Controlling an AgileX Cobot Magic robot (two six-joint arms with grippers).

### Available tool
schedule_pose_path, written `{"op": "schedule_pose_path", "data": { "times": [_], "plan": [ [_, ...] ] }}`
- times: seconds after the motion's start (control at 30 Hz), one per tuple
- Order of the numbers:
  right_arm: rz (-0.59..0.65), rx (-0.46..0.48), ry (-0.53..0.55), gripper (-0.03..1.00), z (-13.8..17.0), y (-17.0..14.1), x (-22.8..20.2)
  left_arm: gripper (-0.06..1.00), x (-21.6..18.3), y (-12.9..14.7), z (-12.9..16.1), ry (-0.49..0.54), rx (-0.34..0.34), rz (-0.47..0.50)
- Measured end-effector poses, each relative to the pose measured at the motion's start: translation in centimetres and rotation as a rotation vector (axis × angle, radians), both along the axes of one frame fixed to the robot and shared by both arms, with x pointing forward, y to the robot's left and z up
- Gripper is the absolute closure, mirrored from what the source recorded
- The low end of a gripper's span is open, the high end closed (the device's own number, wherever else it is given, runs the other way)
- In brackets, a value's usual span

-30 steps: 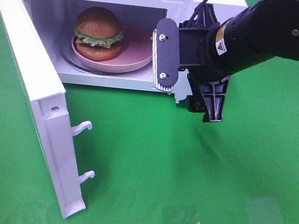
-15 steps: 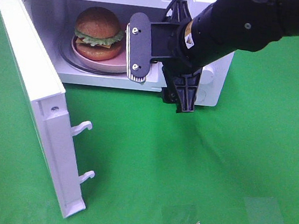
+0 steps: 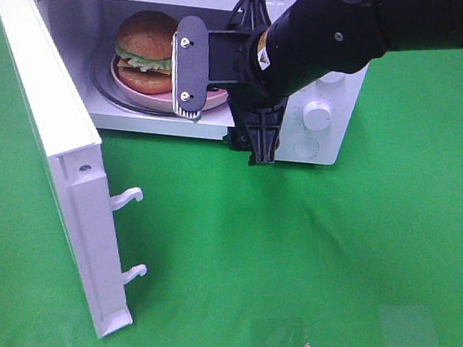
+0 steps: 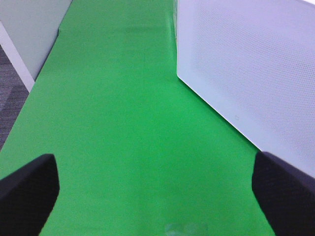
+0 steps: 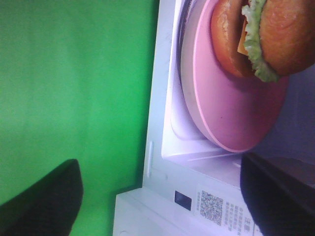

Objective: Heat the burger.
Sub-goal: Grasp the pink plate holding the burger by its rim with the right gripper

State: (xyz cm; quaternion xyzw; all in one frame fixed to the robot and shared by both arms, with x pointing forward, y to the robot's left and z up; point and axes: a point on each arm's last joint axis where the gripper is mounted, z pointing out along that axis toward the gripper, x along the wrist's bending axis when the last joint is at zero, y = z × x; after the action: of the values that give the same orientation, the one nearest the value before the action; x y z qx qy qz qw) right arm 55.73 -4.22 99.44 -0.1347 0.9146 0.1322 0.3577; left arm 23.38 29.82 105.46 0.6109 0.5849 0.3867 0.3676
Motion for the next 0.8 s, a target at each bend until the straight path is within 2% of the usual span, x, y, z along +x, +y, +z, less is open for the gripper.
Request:
{"op": "schedule_pose_path", "data": {
  "times": [0.8],
  "plan": [
    [-0.013, 0.01, 0.004, 0.12, -2.9, 3.4, 4.0, -0.04, 0.0, 0.0, 0.0, 0.0, 0.0, 0.0]
  ]
}}
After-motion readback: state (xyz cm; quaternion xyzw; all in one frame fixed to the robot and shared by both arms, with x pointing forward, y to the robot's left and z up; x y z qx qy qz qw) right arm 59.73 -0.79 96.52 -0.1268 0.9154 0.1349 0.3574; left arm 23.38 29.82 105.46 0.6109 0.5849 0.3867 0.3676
